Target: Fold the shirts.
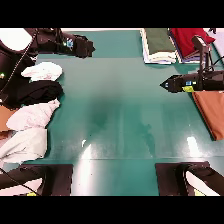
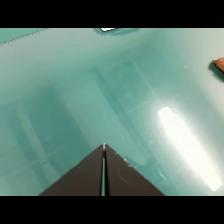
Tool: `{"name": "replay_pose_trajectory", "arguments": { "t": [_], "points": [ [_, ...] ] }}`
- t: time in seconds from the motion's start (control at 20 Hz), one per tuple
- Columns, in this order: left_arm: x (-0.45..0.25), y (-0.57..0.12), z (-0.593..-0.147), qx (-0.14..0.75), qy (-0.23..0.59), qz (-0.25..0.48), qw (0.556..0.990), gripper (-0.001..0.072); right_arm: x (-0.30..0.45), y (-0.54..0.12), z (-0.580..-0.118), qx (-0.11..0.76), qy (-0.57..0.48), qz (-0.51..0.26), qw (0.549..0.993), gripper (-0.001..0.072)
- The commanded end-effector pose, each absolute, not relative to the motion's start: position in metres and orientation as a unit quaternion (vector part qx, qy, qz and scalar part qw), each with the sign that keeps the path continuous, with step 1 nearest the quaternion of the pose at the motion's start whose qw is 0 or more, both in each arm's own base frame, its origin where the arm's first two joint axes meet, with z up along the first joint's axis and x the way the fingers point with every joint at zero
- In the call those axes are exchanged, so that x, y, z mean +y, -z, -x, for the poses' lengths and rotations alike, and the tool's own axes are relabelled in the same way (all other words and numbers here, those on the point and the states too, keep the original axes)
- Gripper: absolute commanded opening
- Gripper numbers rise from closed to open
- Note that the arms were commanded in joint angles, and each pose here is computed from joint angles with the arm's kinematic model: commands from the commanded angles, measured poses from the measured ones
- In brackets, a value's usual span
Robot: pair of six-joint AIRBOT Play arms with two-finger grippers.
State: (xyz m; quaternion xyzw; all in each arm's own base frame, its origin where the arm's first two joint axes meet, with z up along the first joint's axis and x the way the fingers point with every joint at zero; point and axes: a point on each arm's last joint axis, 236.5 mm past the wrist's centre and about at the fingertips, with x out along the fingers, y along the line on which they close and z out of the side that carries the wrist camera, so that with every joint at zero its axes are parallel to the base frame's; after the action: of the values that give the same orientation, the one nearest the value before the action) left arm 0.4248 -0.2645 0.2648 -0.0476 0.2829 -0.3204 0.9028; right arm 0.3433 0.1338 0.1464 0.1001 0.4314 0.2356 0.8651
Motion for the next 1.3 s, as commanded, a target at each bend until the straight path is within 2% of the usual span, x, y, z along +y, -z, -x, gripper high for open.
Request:
{"name": "replay_pose_trajectory", "arguments": {
  "t": [0.0, 0.55, 0.7, 0.75, 0.8, 0.85, 1.0, 1.25],
  "points": [
    [-0.264, -0.265, -0.425, 0.282, 0.320, 0.048, 0.903, 0.0025, 0.135, -0.147, -0.344, 0.431, -0.236, -0.100, 0.865, 0.0019],
    [-0.265, -0.266, -0.425, 0.282, 0.320, 0.048, 0.903, 0.0025, 0.135, -0.147, -0.344, 0.431, -0.236, -0.101, 0.865, 0.0019],
    [-0.258, -0.276, -0.439, 0.248, 0.305, 0.042, 0.919, 0.0027, 0.135, -0.146, -0.344, 0.431, -0.237, -0.101, 0.865, 0.0019],
    [-0.248, -0.278, -0.448, 0.232, 0.286, 0.014, 0.930, 0.0115, 0.135, -0.146, -0.344, 0.431, -0.236, -0.101, 0.865, 0.0019],
    [-0.231, -0.278, -0.460, 0.217, 0.253, -0.023, 0.942, 0.0469, 0.135, -0.146, -0.344, 0.431, -0.237, -0.101, 0.865, 0.0019],
    [-0.209, -0.277, -0.474, 0.209, 0.205, -0.051, 0.955, 0.0641, 0.135, -0.146, -0.344, 0.431, -0.237, -0.101, 0.865, 0.0019],
    [-0.127, -0.250, -0.513, 0.234, 0.077, -0.086, 0.965, 0.0641, 0.135, -0.146, -0.344, 0.431, -0.236, -0.100, 0.865, 0.0019],
    [-0.014, -0.134, -0.560, 0.355, -0.042, -0.027, 0.933, 0.0641, 0.135, -0.146, -0.344, 0.431, -0.236, -0.101, 0.865, 0.0019]
  ]
}}
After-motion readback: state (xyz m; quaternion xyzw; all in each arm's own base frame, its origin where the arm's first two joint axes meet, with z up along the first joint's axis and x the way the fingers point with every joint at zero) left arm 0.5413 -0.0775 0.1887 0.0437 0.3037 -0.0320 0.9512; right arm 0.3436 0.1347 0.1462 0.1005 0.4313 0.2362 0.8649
